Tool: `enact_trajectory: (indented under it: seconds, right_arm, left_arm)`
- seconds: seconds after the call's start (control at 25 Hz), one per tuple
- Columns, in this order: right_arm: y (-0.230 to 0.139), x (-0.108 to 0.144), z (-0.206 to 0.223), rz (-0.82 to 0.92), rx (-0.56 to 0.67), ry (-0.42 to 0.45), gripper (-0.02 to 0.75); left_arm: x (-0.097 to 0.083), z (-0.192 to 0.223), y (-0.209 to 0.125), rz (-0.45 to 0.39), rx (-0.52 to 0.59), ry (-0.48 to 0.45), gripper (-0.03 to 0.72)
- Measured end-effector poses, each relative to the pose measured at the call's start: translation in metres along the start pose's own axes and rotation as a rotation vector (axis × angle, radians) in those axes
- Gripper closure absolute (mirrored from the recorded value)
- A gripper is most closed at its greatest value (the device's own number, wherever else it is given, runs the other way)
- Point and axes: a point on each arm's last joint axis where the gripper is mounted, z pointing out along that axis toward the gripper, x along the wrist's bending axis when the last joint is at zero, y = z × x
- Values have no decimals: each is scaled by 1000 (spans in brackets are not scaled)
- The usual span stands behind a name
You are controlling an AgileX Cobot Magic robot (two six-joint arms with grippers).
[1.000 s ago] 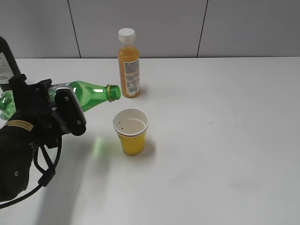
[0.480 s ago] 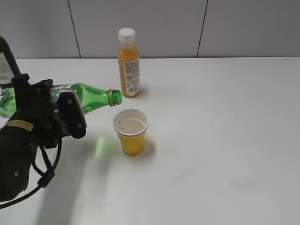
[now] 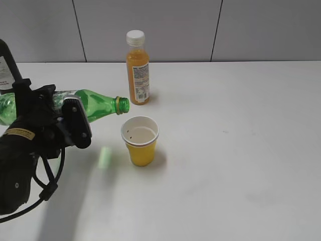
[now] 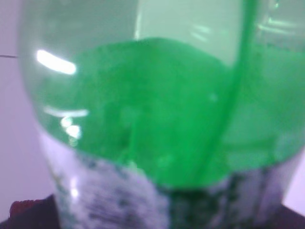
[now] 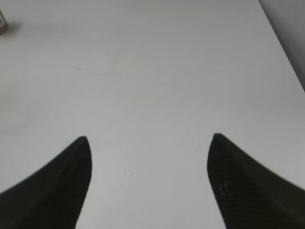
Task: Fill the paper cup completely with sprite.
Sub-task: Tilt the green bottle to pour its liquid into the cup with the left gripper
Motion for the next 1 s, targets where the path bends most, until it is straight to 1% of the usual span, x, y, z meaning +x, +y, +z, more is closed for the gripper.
enact_trajectory:
  seconds: [0.28, 0.48, 1.0]
  right_arm:
    - [0, 0, 0, 0, 0, 0, 154]
    - [0, 0, 0, 0, 0, 0, 154]
    - [0, 0, 0, 0, 0, 0, 154]
  left_arm:
    - [0, 0, -1, 25, 5, 1, 233]
    - [0, 0, -1, 68, 5, 1, 233]
    - [0, 0, -1, 104, 4, 1, 233]
